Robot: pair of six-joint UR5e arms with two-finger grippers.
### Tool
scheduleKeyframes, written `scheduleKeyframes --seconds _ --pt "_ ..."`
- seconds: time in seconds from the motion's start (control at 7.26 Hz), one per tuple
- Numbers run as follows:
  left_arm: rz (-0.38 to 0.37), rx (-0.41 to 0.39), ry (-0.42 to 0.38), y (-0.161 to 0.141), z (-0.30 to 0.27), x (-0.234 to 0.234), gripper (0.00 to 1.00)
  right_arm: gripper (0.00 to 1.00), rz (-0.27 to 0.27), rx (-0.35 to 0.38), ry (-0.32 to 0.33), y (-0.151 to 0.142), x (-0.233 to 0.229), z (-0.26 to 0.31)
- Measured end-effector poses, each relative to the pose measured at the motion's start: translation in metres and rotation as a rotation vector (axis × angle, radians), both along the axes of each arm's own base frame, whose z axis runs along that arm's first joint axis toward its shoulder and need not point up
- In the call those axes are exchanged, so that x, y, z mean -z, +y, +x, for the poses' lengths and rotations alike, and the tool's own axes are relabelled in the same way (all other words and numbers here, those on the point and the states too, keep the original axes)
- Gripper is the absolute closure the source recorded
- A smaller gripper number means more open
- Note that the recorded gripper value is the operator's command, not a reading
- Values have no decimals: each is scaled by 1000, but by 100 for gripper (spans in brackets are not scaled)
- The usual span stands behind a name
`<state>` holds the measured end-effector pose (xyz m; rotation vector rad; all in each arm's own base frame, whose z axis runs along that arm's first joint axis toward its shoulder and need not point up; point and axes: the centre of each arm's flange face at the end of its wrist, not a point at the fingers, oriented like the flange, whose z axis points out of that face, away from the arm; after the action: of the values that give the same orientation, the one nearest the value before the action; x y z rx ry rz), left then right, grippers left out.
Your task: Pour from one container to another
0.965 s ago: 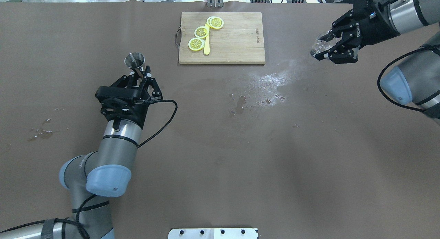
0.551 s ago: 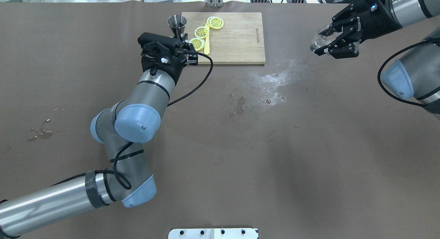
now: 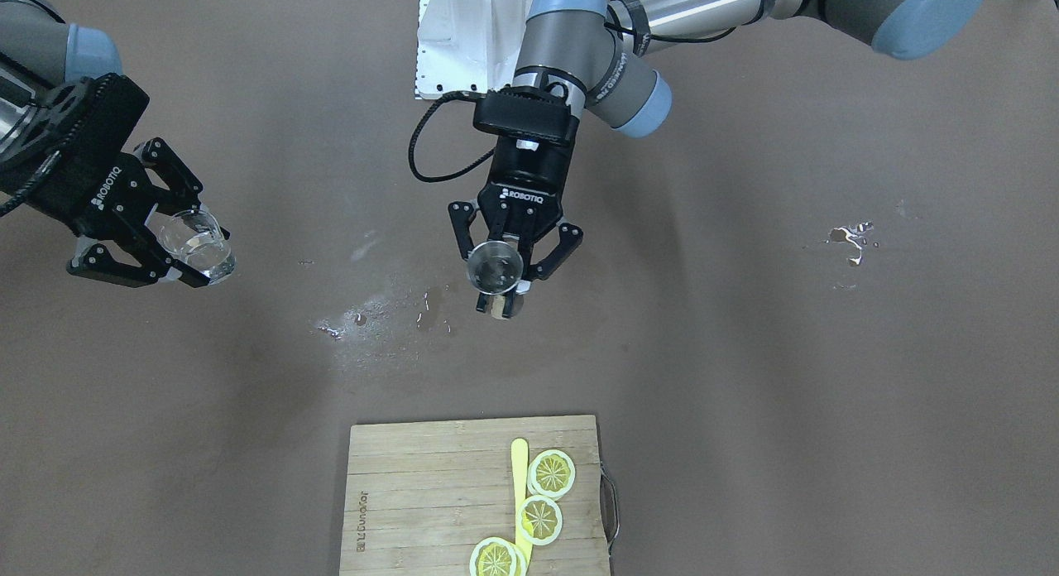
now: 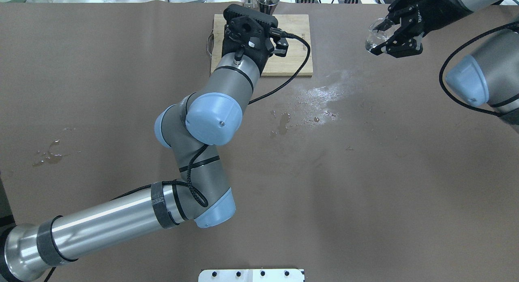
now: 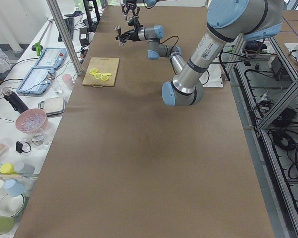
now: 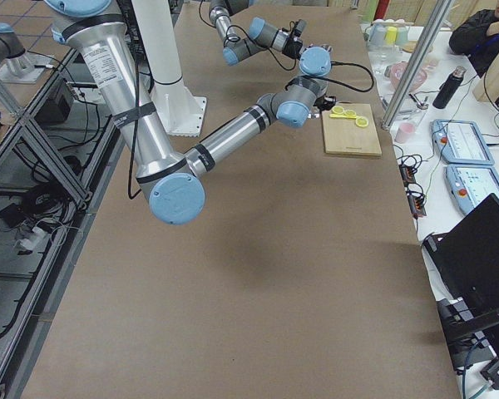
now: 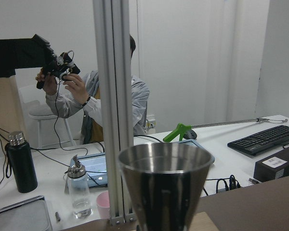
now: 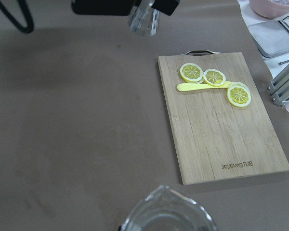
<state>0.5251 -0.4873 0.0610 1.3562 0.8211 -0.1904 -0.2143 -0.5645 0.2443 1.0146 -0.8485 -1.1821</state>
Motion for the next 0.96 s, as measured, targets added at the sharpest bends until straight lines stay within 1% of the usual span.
scheduleKeyframes --seconds 0.28,0.41,0.69,0.96 --pt "13 -35 -9 18 17 9 100 100 26 6 45 -2 19 -13" --pt "13 -43 -11 21 22 11 100 100 29 18 53 1 25 -22" --pt "16 -62 -5 26 24 16 100 100 35 28 43 9 37 -22" --pt "18 -166 1 34 34 18 100 100 27 26 41 17 64 -14"
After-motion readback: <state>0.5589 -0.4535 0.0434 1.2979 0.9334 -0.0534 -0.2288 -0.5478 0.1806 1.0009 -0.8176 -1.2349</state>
